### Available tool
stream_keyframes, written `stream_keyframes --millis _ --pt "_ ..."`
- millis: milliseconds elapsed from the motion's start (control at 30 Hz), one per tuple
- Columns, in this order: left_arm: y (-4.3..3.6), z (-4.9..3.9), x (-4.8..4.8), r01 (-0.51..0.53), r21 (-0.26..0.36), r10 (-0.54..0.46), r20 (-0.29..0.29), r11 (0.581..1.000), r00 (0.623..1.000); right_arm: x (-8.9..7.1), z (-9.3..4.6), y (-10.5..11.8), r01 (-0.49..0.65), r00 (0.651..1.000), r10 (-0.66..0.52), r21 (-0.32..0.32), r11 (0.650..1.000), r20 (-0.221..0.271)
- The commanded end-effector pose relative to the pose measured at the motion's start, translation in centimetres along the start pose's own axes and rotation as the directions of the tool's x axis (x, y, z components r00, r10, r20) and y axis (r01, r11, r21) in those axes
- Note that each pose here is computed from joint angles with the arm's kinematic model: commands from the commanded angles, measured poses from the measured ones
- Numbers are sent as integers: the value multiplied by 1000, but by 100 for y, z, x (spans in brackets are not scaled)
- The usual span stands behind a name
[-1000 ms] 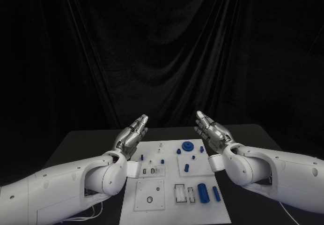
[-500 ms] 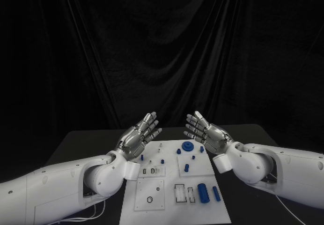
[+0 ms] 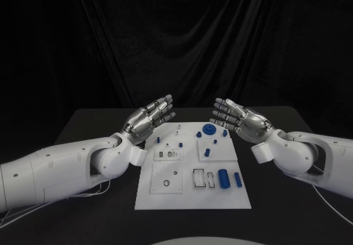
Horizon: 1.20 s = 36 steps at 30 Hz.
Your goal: Assemble the parts on the task board
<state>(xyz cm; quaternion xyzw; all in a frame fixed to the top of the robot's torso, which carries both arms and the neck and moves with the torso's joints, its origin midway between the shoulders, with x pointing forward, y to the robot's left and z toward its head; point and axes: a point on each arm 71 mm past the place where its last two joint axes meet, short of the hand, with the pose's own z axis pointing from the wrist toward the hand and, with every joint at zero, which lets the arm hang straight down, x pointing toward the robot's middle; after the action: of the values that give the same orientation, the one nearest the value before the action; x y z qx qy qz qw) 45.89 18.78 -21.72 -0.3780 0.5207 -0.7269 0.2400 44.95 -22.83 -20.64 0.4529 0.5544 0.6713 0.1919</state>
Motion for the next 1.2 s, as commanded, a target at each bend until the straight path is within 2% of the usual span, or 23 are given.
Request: stream_keyframes --millis 33,267,467,567,700,800,933,1033,1133,1167,1200 --pt "-164 -37 16 -21 210 30 -42 978 999 -10 -42 24 10 1000 -10 -12 1000 -4" --pt "-219 -128 14 -27 225 35 -31 974 999 -70 -128 96 35 999 -33 -44 998 37" --pt "-338 -270 -29 -46 253 47 1 966 999 -84 -133 286 160 986 -156 -74 984 53" --pt "-381 -325 -70 -49 258 45 20 965 999 -81 -106 408 254 967 -251 -79 964 55" --pt "-433 -374 -99 -41 267 32 38 963 999 -68 -52 605 412 911 -409 -84 907 52" --pt "-470 -402 -96 -33 275 22 40 961 999 -50 -1 745 538 843 -536 -75 840 48" --pt "-530 -440 -75 -29 291 18 38 956 999 -24 53 892 706 708 -704 -41 707 56" --pt "-589 -466 -60 -35 307 25 38 951 999 7 94 994 829 558 -827 -4 559 67" --pt "-658 -485 -49 -43 325 32 38 945 999 55 146 1093 934 353 -933 33 356 73" --pt "-673 -486 -48 -44 328 34 38 944 999 66 156 1107 949 311 -948 39 314 74" --pt "-695 -487 -46 -47 332 37 38 942 999 83 173 1126 968 242 -967 46 245 75"
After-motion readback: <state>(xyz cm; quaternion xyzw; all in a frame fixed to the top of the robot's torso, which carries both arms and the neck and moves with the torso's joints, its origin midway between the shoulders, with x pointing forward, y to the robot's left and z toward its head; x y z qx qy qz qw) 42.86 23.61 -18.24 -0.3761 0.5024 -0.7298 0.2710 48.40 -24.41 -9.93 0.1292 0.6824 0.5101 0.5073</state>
